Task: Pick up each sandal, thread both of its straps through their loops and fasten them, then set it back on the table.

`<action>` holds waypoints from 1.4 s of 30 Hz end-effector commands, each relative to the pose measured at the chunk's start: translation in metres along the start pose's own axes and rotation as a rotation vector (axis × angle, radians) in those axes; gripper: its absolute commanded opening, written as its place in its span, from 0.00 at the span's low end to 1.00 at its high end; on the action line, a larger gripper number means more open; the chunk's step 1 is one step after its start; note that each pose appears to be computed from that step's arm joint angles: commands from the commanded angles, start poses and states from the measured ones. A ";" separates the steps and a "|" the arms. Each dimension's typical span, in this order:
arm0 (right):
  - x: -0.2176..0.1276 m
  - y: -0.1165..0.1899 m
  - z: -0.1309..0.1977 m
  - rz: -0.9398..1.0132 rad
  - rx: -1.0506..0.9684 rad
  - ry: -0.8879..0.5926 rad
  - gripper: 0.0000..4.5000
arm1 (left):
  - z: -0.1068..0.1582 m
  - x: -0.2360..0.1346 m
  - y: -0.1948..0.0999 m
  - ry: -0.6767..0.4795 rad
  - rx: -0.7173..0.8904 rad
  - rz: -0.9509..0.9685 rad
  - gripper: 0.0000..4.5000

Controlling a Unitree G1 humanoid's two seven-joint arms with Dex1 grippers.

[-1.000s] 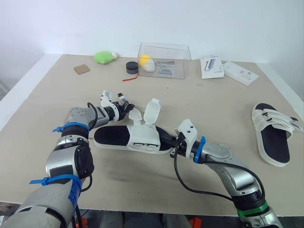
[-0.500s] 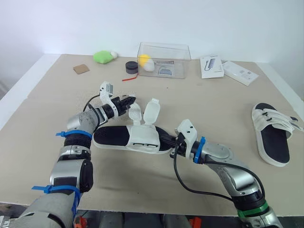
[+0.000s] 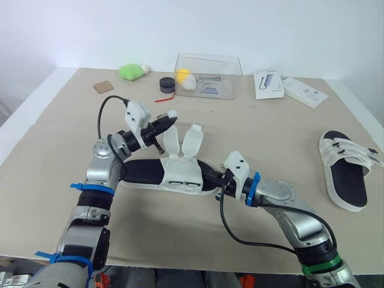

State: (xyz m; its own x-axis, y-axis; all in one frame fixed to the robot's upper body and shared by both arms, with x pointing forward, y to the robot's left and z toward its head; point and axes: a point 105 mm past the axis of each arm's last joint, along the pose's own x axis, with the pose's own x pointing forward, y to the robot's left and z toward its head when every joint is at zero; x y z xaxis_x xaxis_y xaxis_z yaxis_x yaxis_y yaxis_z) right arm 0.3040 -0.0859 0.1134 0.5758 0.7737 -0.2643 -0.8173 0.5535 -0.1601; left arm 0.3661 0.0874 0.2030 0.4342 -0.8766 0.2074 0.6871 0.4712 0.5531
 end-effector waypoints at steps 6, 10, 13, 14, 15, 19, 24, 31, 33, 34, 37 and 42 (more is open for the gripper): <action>-0.001 -0.001 -0.005 0.024 -0.094 0.041 0.00 | 0.030 -0.043 -0.078 -0.328 1.007 -0.463 0.02; -0.001 -0.002 -0.005 0.028 -0.102 0.043 0.00 | 0.029 -0.041 -0.074 -0.325 0.985 -0.431 0.02; -0.001 -0.003 -0.004 0.030 -0.106 0.042 0.00 | 0.026 -0.044 -0.075 -0.311 0.983 -0.434 0.02; -0.001 -0.003 -0.004 0.030 -0.108 0.043 0.00 | 0.025 -0.045 -0.076 -0.308 0.985 -0.433 0.02; -0.001 -0.003 -0.004 0.031 -0.110 0.044 0.00 | 0.026 -0.045 -0.077 -0.312 1.004 -0.440 0.02; 0.000 -0.003 -0.005 0.039 -0.113 0.047 0.00 | 0.031 -0.046 -0.079 -0.339 1.047 -0.427 0.02; 0.002 -0.003 -0.003 0.047 -0.117 0.044 0.00 | 0.032 -0.047 -0.081 -0.365 1.081 -0.419 0.02; 0.003 -0.004 -0.003 0.049 -0.120 0.043 0.00 | 0.033 -0.049 -0.088 -0.426 1.117 -0.421 0.02; 0.002 -0.004 -0.003 0.048 -0.120 0.042 0.00 | 0.031 -0.050 -0.092 -0.438 1.143 -0.439 0.02; 0.002 -0.005 -0.003 0.048 -0.119 0.042 0.00 | 0.031 -0.050 -0.091 -0.444 1.156 -0.435 0.02; 0.002 -0.005 -0.003 0.049 -0.120 0.041 0.00 | 0.029 -0.049 -0.090 -0.453 1.188 -0.407 0.02; 0.003 -0.007 0.000 0.046 -0.124 0.037 0.00 | 0.015 -0.050 -0.086 -0.476 1.265 -0.367 0.02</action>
State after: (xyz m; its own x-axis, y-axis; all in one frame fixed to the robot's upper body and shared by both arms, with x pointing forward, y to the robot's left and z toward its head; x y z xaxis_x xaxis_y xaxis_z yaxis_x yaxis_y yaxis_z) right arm 0.3092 -0.0863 0.1156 0.5386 0.7899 -0.2933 -0.8396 0.4742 -0.2648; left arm 0.2745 0.0914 0.1507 -0.0407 -0.9986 -0.0351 -0.3227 -0.0201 0.9463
